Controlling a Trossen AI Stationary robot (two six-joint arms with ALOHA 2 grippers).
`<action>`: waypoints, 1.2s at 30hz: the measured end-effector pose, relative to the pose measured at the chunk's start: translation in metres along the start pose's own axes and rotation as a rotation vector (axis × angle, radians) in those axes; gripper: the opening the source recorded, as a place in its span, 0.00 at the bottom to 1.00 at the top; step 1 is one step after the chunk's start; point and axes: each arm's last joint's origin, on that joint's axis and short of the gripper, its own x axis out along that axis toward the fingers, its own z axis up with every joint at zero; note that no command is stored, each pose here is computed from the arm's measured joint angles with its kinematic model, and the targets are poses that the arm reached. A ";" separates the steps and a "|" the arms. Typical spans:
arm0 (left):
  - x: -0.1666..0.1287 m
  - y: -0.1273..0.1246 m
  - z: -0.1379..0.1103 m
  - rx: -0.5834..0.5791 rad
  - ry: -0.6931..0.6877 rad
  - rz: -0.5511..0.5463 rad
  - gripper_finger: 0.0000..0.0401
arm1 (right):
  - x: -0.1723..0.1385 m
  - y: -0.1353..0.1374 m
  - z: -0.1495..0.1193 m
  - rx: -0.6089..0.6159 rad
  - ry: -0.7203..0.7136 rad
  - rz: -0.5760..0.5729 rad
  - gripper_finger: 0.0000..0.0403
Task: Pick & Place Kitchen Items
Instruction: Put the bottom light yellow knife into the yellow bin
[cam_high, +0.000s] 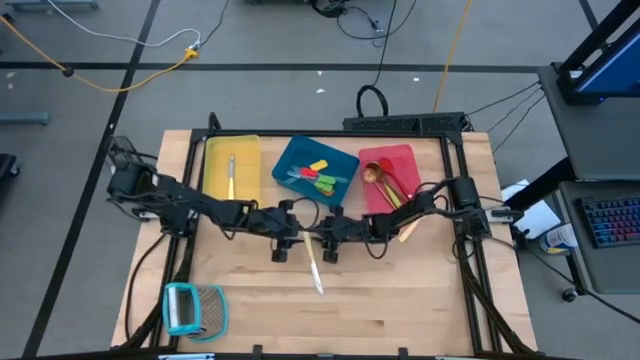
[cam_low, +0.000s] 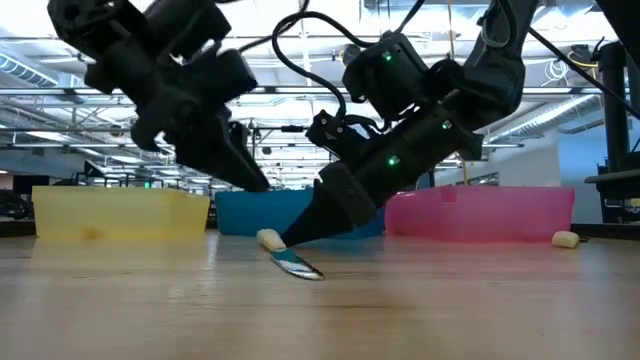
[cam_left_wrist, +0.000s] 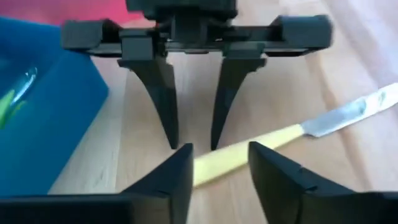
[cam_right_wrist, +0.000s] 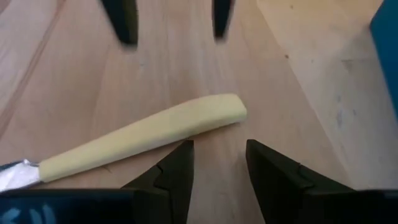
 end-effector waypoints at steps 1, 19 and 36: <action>0.004 0.000 -0.002 -0.002 0.009 0.001 0.43 | 0.000 -0.001 0.000 0.000 -0.004 0.001 0.35; 0.039 -0.019 -0.027 0.210 0.073 -0.068 0.64 | -0.001 0.005 0.004 -0.018 -0.040 0.100 0.35; 0.038 -0.020 -0.035 0.191 0.148 -0.163 0.23 | -0.031 0.023 0.032 -0.064 -0.085 0.052 0.35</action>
